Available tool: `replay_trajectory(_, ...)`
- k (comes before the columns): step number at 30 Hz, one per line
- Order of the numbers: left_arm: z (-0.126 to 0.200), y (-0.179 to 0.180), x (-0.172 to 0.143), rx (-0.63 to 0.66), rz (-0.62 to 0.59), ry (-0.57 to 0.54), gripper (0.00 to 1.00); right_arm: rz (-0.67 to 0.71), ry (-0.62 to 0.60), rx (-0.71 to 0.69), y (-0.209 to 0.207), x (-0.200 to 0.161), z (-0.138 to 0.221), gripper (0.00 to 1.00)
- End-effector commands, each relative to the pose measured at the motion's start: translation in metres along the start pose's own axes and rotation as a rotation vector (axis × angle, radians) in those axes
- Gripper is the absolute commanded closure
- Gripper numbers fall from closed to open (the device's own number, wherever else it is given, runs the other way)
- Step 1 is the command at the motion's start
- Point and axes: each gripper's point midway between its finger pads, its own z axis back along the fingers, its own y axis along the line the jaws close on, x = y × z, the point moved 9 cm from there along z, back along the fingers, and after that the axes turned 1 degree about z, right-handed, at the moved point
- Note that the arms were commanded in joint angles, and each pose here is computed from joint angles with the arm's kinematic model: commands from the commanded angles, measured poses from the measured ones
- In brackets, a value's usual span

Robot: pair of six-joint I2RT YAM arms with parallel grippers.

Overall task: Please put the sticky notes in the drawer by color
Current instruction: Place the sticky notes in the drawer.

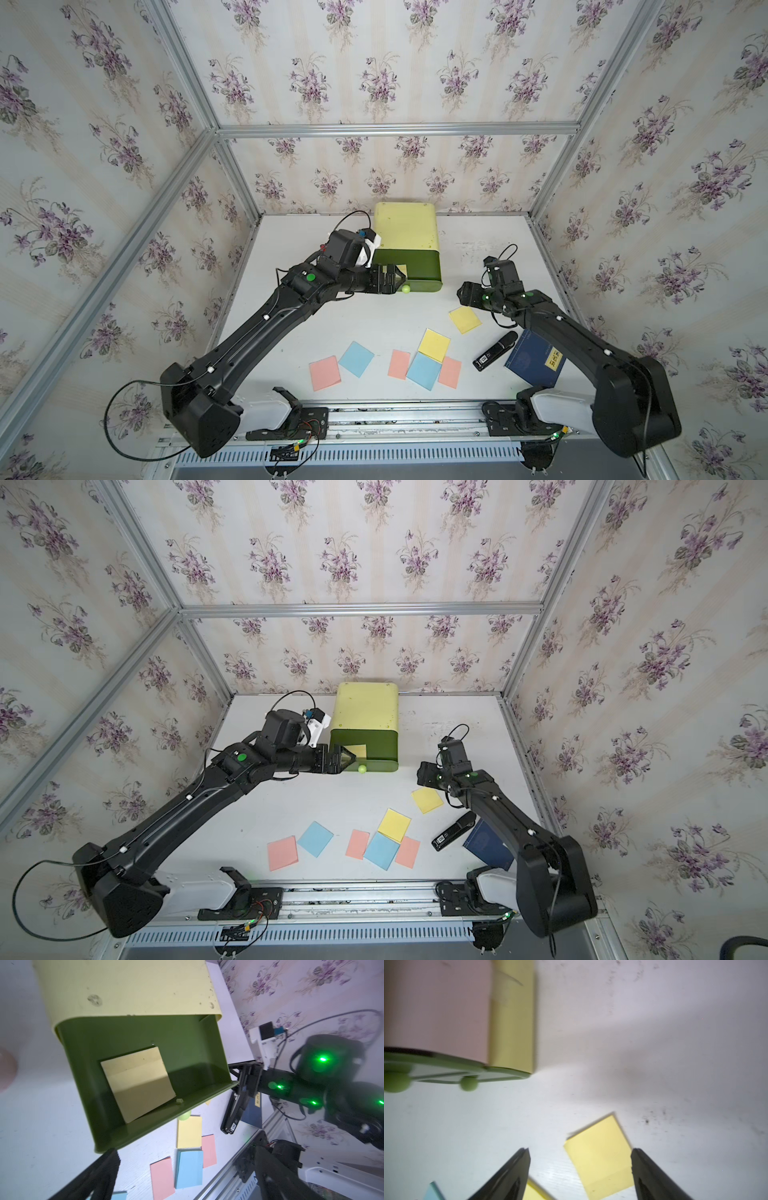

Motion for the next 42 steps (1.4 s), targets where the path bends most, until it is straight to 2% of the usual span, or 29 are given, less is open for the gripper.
replay_trajectory(1, 0.005, -0.015, 0.003, -0.214, 0.006, -0.104, 0.00, 0.029, 0.187, -0.043, -0.012, -0.017, -0.015, 0.18)
replay_trajectory(5, 0.011, -0.001, -0.015, -0.150, 0.000, -0.102, 0.00, 0.022, 0.258, 0.023, -0.009, -0.022, -0.027, 0.18)
replay_trajectory(10, 0.016, 0.007, -0.028, -0.110, -0.027, -0.102, 0.00, 0.052, 0.314, -0.053, -0.012, -0.026, -0.033, 0.12)
replay_trajectory(15, 0.015, 0.012, -0.033, -0.099, -0.046, -0.090, 0.00, 0.082, 0.368, -0.113, -0.016, -0.026, -0.040, 0.12)
replay_trajectory(23, 0.018, 0.009, -0.037, -0.135, -0.083, -0.083, 0.00, 0.053, 0.462, 0.025, 0.001, -0.043, -0.050, 0.13)
replay_trajectory(26, 0.018, 0.011, -0.039, -0.117, -0.088, -0.071, 0.00, 0.081, 0.455, -0.005, 0.009, -0.052, -0.044, 0.13)
replay_trajectory(29, 0.013, 0.015, -0.042, -0.113, -0.077, -0.060, 0.00, 0.134, 0.434, -0.163, 0.009, -0.055, -0.038, 0.13)
replay_trajectory(32, 0.008, 0.018, -0.045, -0.110, -0.063, -0.042, 0.00, 0.160, 0.427, -0.214, 0.007, -0.054, -0.038, 0.13)
replay_trajectory(42, 0.012, 0.018, -0.047, -0.100, -0.056, -0.047, 0.00, 0.192, 0.390, -0.146, 0.021, -0.052, -0.048, 0.13)
